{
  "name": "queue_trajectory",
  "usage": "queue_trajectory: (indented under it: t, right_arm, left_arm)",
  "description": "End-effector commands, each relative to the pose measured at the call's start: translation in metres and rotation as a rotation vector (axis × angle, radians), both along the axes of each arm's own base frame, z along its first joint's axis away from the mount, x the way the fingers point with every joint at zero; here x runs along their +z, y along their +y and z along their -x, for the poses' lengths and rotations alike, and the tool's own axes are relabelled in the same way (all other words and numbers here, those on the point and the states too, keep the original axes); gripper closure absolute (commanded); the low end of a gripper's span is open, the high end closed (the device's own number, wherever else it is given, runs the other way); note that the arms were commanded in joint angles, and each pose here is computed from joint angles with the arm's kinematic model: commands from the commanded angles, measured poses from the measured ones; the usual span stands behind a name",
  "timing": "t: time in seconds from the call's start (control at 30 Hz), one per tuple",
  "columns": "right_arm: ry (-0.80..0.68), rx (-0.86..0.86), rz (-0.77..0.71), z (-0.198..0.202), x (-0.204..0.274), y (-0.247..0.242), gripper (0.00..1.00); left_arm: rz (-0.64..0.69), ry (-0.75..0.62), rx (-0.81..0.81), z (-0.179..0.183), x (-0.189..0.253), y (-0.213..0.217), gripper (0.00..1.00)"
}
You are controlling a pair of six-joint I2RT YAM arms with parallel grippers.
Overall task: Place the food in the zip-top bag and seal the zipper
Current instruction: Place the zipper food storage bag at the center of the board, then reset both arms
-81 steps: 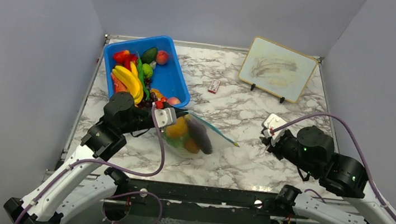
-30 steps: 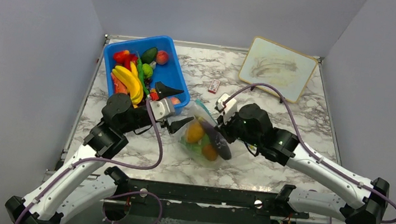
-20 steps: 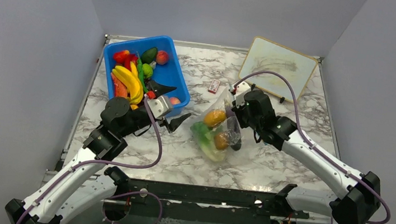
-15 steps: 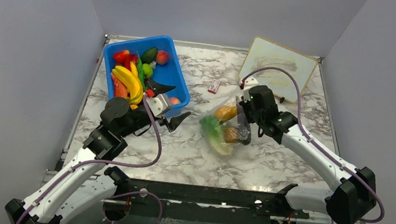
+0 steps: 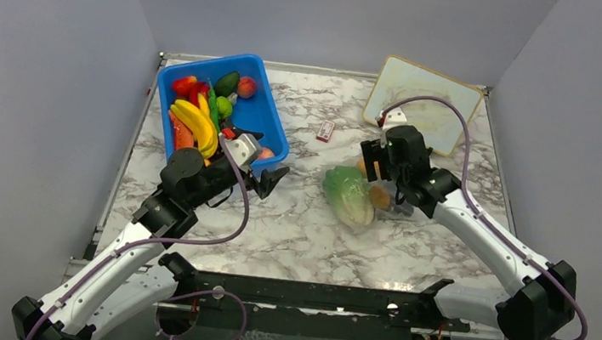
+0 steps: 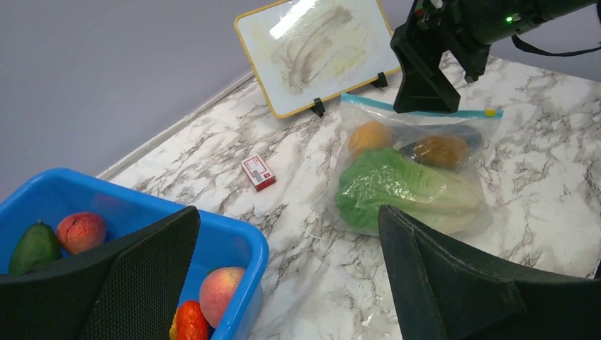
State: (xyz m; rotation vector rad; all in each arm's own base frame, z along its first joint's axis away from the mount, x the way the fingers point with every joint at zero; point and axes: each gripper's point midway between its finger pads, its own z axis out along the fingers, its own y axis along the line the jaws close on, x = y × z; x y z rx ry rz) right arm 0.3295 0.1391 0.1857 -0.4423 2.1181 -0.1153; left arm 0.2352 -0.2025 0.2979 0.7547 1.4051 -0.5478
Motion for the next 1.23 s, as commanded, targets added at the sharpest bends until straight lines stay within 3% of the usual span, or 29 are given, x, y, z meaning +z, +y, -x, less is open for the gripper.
queue_trajectory:
  t: [0.0,0.13,0.3,0.4,0.77,1.2]
  right_arm:
    - [-0.079,0.017,-0.177,0.005,0.044,0.014,0.15]
    - [-0.118,0.084,-0.341,0.020,0.069,0.030,0.01]
    - [-0.139,0.109,-0.495,0.039,0.091,0.036,0.00]
    - [-0.152,0.099,-0.561,0.048,0.100,0.035,0.00]
    - [-0.205,0.248,-0.761,0.092,0.144,0.044,0.00]
    - [-0.251,0.178,-0.746,0.089,0.142,0.028,0.00]
  left_arm:
    - [0.066,0.020,0.085,-0.009,0.006,0.009,0.01]
    - [0.091,0.072,0.164,-0.019,0.003,0.016,0.01]
    - [0.220,0.165,0.389,-0.041,0.003,0.042,0.01]
    - [0.220,0.199,0.450,-0.046,0.004,0.048,0.01]
    - [0.257,0.185,0.389,-0.042,0.027,0.039,0.01]
    - [0.196,0.220,0.399,-0.043,0.017,0.039,0.01]
